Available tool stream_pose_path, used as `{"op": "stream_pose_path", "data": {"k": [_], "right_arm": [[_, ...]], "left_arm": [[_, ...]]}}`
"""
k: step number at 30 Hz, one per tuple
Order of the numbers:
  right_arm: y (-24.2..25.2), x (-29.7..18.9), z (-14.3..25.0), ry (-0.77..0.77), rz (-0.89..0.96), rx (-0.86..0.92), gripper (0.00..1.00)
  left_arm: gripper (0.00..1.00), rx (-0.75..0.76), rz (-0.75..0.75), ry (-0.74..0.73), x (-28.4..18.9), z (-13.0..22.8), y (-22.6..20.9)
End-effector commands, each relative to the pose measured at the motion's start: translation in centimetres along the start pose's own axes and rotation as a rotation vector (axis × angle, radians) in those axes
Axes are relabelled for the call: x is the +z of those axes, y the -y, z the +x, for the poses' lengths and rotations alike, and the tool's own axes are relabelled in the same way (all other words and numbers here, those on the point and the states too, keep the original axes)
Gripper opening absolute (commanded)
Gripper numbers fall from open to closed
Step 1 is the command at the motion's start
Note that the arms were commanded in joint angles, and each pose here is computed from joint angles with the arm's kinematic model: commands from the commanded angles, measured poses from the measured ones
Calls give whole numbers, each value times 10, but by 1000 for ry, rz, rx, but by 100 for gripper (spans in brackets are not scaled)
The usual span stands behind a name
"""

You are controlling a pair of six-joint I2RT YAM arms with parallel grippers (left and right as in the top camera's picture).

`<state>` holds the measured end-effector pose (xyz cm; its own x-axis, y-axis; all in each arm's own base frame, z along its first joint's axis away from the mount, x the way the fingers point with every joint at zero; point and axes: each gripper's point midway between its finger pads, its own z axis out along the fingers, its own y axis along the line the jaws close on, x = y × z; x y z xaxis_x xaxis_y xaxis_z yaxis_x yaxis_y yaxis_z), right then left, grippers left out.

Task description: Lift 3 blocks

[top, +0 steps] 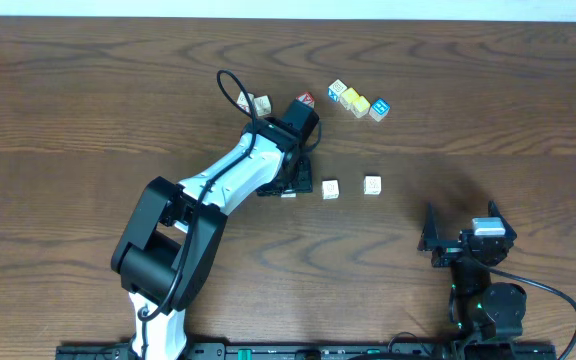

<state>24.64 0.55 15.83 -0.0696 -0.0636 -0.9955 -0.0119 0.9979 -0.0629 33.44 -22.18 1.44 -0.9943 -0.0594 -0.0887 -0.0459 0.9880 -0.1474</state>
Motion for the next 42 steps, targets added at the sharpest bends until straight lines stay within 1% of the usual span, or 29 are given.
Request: {"op": "stream_pose_path", "data": {"k": [1, 4, 7, 13, 18, 26, 31, 38, 42], "right_arm": [[1, 0, 1, -2, 4, -9, 99], [1, 0, 1, -2, 4, -9, 99], [1, 0, 1, -2, 4, -9, 99], [1, 0, 1, -2, 4, -9, 99], [1, 0, 1, -2, 4, -9, 99], [1, 0, 1, -2, 4, -9, 99], [1, 0, 1, -2, 4, -9, 99], [1, 0, 1, -2, 4, -9, 99], [1, 0, 1, -2, 4, -9, 99]], "left_arm": [[61, -7, -24, -25, 12, 7, -7], [61, -6, -26, -27, 13, 7, -7], [52, -7, -26, -27, 13, 7, -7], [41, -6, -26, -28, 13, 7, -7], [39, -18, -21, -35, 13, 9, -6], [31, -35, -19, -38, 13, 11, -3], [31, -21, -17, -41, 14, 15, 2], [31, -15, 50, -68, 14, 22, 19], [31, -22, 58, -64, 14, 21, 21]]}}
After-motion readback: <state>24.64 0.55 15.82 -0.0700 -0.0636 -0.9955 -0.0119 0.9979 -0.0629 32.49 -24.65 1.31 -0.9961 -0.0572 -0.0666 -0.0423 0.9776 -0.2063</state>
